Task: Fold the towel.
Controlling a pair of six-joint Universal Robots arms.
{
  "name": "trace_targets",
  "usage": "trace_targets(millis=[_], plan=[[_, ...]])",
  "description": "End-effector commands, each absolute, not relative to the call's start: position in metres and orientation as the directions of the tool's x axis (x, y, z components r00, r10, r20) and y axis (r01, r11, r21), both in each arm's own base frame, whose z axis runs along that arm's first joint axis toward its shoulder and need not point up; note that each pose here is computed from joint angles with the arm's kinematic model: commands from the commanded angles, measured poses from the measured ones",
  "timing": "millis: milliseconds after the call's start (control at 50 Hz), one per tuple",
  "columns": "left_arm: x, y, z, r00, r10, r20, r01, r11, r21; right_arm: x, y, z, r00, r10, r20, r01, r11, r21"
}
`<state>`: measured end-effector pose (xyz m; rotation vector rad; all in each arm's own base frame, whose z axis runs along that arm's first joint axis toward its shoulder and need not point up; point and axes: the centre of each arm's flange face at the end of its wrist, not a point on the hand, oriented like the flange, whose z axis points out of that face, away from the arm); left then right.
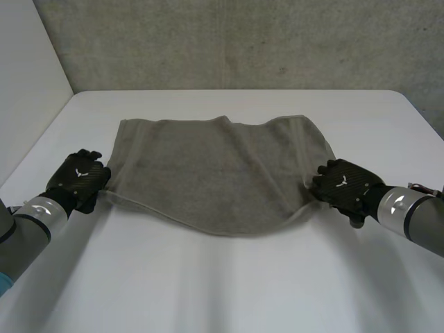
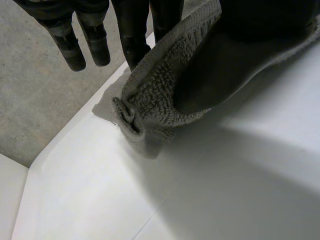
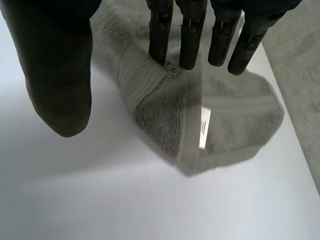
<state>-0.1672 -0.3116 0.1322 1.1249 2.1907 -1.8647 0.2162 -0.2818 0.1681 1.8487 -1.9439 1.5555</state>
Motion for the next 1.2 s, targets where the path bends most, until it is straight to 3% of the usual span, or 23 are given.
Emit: trace_targets(millis=[20,220,380,620,1200], plan=[[-0.168,-0.311,0.132,-0.733,0.487,-0.476,0.548,0.007,-0.836,0.235,-0.281,0.164,-0.325,-0.715,0.619,-0.717,-0.240,-0.654],[-0.169,-0.309,0.131,-0.729,0.493,-0.475,0.549,0.008,-0.836,0.257,-0.274,0.162,-0.339,-0.716,0.611,-0.676,-0.266,-0.688],[-0.169,-0.309,0.131,-0.729,0.492,-0.475,0.549,0.008,-0.836,0.261,-0.275,0.154,-0.326,-0.717,0.616,-0.693,-0.262,-0.672],[-0.170,-0.308,0.130,-0.728,0.496,-0.473,0.549,0.009,-0.836,0.260,-0.275,0.130,-0.237,-0.727,0.644,-0.739,-0.296,-0.605],[-0.169,-0.309,0.131,-0.729,0.491,-0.476,0.549,0.005,-0.836,0.232,-0.281,0.129,-0.288,-0.731,0.619,-0.760,-0.219,-0.612]])
